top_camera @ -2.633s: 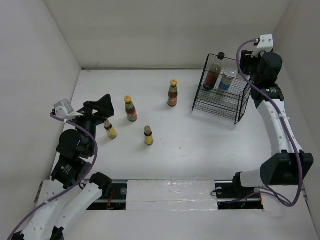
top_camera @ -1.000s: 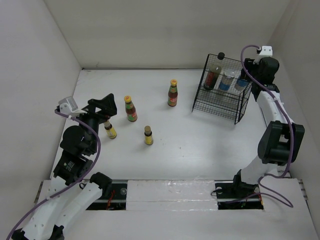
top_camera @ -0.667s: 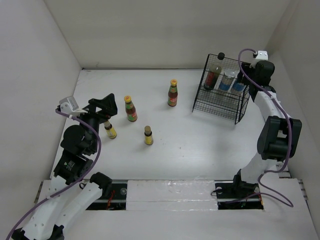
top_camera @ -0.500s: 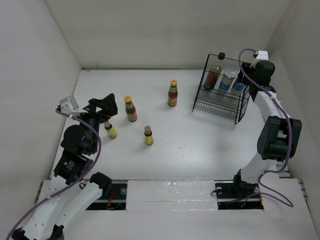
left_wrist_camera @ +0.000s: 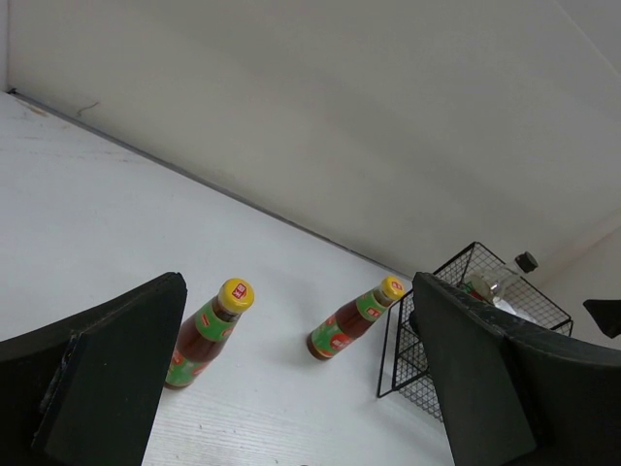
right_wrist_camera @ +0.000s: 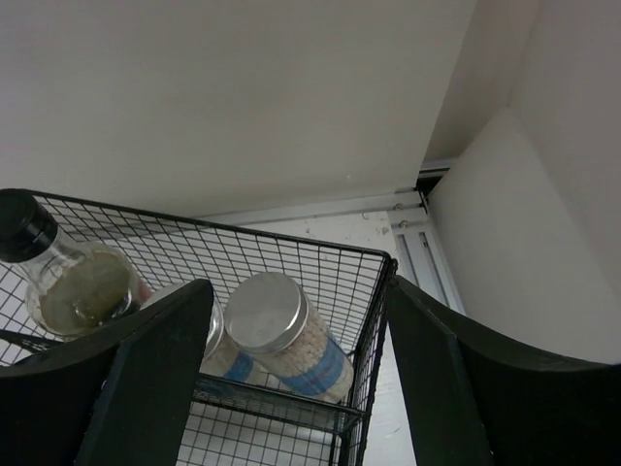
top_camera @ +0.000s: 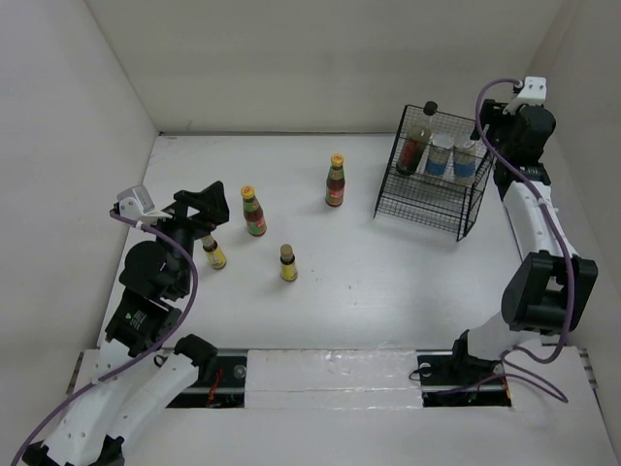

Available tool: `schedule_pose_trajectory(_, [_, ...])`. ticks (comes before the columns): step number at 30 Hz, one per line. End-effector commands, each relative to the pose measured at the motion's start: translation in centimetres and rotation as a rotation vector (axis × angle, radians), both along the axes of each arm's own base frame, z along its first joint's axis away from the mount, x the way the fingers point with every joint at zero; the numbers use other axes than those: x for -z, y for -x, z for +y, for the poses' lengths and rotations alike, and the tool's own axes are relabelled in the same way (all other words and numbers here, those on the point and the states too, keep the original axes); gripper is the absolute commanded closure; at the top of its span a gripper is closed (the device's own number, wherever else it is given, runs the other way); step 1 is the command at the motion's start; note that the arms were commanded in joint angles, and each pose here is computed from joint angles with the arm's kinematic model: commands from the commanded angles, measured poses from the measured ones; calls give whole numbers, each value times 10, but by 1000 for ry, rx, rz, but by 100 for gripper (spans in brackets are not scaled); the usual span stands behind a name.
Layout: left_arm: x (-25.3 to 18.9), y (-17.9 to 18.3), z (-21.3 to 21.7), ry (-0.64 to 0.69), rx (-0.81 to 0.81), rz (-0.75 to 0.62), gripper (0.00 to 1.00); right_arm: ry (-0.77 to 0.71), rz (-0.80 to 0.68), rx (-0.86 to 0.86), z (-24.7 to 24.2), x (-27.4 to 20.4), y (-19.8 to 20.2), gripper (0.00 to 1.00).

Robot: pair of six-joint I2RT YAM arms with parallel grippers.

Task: Organize the condiment bottles

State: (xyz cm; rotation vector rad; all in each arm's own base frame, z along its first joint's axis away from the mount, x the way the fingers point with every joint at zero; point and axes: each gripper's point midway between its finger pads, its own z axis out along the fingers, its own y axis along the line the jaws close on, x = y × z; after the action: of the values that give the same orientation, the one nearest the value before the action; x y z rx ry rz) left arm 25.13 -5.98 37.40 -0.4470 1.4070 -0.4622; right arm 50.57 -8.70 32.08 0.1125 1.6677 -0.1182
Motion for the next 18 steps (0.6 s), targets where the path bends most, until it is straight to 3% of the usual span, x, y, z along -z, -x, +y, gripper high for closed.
schedule_pose_trajectory(1, [-11, 1, 1, 11, 1, -44, 0, 14, -81, -5, 3, -28, -4, 22])
schedule_pose_trajectory(4, [-11, 1, 1, 11, 1, -44, 0, 15, -93, -14, 9, -34, -2, 22])
schedule_pose_trajectory(6, [-11, 1, 1, 11, 1, -44, 0, 26, -103, -49, 26, -40, -2, 28])
schedule_pose_trajectory(9, [-11, 1, 1, 11, 1, -44, 0, 67, -131, -170, 71, -54, 5, 47])
schedule_pose_trajectory(10, [-11, 1, 1, 11, 1, -44, 0, 75, -141, -205, 86, -58, 10, 64])
schedule_pose_trajectory(13, [-11, 1, 1, 11, 1, -44, 0, 115, -138, -397, 154, -52, 17, 75])
schedule_pose_trajectory(16, [-11, 1, 1, 11, 1, -44, 0, 148, -134, -669, 235, -38, 34, 65])
schedule_pose_trajectory(17, [-11, 1, 1, 11, 1, -44, 0, 151, -116, -736, 256, -27, 36, 48])
schedule_pose_trajectory(18, [-11, 1, 1, 11, 1, -44, 0, 180, -113, -795, 275, -19, 40, 38])
